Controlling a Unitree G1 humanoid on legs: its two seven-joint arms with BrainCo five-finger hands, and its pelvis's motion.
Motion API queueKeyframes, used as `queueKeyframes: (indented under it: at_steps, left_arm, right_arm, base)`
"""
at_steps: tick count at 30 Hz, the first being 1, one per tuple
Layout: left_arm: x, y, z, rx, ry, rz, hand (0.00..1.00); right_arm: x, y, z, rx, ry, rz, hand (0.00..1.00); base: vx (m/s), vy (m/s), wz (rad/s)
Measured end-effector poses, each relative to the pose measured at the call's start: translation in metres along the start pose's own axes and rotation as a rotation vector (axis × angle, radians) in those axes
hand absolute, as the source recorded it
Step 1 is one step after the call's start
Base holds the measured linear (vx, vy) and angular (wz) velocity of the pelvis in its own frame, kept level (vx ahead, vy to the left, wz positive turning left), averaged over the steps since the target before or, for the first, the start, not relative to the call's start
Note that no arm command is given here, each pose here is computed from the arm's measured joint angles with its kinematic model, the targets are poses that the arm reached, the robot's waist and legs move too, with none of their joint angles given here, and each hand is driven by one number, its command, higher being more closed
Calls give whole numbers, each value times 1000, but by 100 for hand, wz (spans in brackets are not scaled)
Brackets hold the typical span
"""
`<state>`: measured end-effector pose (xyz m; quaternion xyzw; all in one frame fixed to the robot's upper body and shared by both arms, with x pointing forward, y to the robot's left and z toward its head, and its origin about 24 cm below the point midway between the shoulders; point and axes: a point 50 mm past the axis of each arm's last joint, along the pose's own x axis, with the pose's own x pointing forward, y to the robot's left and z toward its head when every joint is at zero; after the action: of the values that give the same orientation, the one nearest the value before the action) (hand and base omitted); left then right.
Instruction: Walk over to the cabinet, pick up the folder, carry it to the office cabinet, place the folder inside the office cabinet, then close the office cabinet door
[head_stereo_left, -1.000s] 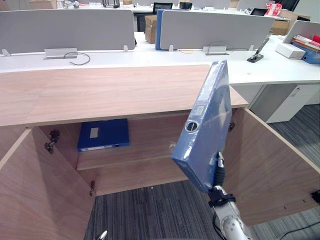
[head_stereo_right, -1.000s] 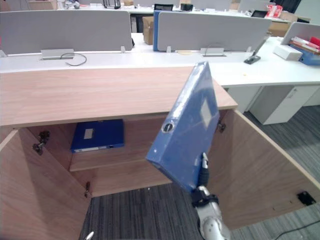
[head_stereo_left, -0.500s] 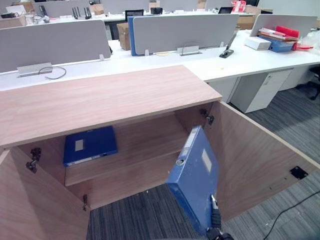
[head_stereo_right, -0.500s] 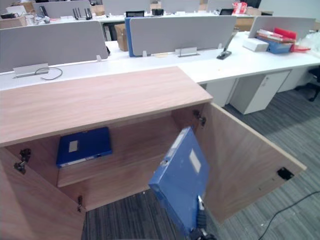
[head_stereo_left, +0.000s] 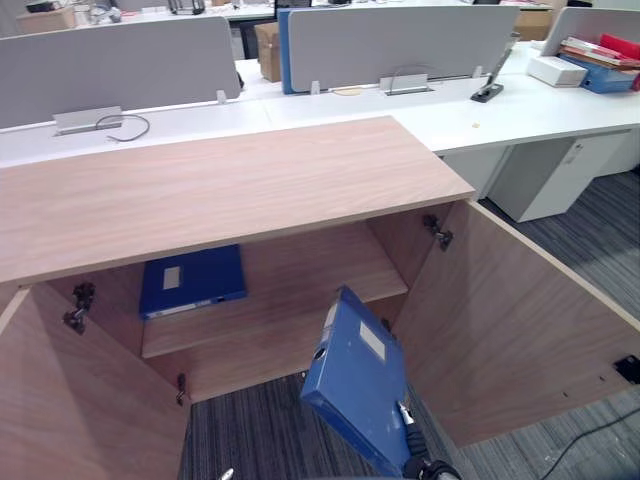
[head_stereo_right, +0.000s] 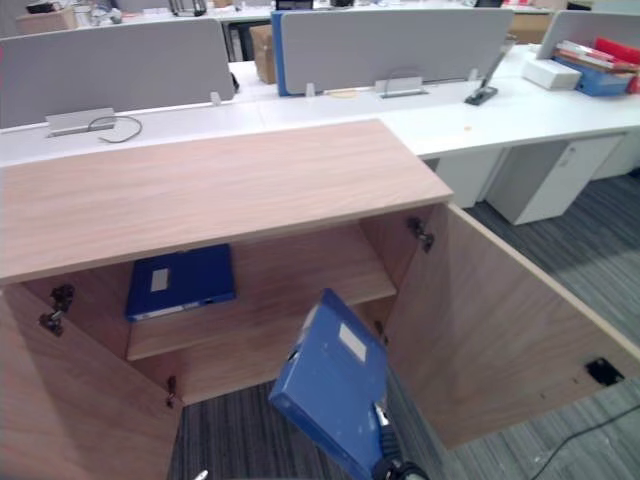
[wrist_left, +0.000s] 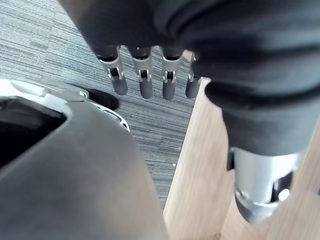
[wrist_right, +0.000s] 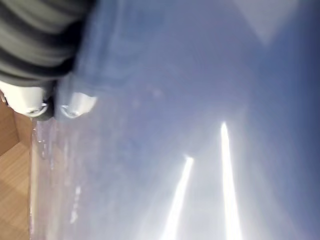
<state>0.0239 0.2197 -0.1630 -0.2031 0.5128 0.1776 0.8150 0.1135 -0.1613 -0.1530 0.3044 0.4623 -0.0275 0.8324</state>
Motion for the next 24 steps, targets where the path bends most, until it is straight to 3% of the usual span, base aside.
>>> queueKeyframes:
  at_steps: [5, 12, 24]
  left_arm:
    - [3, -4, 5, -5, -15, 29, 0]
    - [3, -5, 6, -129, -52, 89, 0]
    - [5, -12, 8, -155, -72, 93, 0]
  right_arm:
    - [7, -8, 5, 34, 33, -162, 100]
    - [19, 15, 10, 191, -24, -131, 100]
    - [23, 23, 30, 138, -89, -116, 100]
  base:
    - [-25, -10, 38]
    - [-20, 17, 20]
    - [98, 128, -31]
